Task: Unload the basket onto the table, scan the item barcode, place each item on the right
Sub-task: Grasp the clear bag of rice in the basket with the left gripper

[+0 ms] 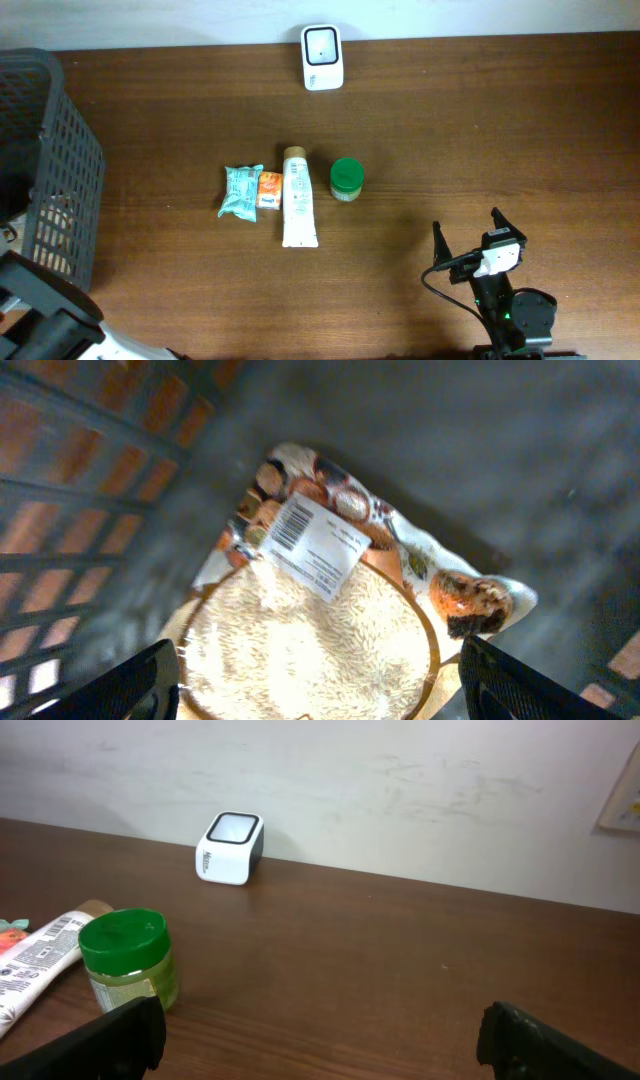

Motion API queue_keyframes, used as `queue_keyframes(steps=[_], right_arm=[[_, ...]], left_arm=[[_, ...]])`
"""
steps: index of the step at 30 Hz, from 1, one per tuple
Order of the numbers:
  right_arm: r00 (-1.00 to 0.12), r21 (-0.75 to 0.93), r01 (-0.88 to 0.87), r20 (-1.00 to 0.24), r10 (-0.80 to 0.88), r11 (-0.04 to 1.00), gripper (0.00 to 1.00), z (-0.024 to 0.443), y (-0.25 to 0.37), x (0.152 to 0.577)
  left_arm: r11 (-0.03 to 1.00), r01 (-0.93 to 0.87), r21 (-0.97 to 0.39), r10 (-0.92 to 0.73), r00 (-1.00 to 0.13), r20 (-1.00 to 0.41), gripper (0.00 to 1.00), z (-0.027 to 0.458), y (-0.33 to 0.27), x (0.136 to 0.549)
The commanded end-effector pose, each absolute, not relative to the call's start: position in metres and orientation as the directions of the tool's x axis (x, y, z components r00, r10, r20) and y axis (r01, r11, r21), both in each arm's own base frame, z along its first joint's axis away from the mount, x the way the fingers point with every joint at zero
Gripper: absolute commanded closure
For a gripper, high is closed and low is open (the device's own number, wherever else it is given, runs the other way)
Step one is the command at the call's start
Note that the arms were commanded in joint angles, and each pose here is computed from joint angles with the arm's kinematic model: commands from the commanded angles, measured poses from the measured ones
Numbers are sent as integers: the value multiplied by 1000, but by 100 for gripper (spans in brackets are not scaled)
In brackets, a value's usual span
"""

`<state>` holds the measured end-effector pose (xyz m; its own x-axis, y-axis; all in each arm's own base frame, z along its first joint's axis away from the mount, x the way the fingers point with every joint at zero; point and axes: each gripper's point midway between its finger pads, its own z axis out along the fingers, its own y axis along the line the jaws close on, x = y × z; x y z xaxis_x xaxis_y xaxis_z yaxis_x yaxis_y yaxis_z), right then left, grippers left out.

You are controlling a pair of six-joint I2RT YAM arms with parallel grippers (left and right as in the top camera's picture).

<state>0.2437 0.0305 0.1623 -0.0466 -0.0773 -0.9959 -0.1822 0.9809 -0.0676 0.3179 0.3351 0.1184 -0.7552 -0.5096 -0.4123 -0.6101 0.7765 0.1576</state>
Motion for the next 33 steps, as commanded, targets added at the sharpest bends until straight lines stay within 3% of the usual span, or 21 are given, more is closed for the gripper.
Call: queue_keyframes(steps=[1, 8, 21, 25, 28, 33], right_arm=[[-52, -59, -182, -996, -70, 982, 2, 159, 31, 244], [-52, -59, -182, -996, -70, 982, 2, 159, 31, 244], [-52, -59, -182, -996, -70, 982, 2, 159, 31, 244], [-52, -59, -182, -996, -70, 982, 1, 159, 31, 244], [-52, -59, -182, -996, -70, 982, 2, 159, 31, 244], [-52, -59, -182, -996, -70, 982, 2, 159, 31, 244]], left_arm=[[809, -573, 129, -504, -791, -348, 13, 93, 327, 317], [827, -557, 79, -532, -820, -213, 14, 45, 302, 298], [827, -555, 86, -544, -830, -122, 17, 3, 283, 272], [830, -552, 82, -549, -834, -55, 39, -16, 276, 264], [831, -550, 80, -549, -835, -41, 68, -20, 275, 262], [831, -551, 81, -549, -835, -43, 96, -18, 276, 263]])
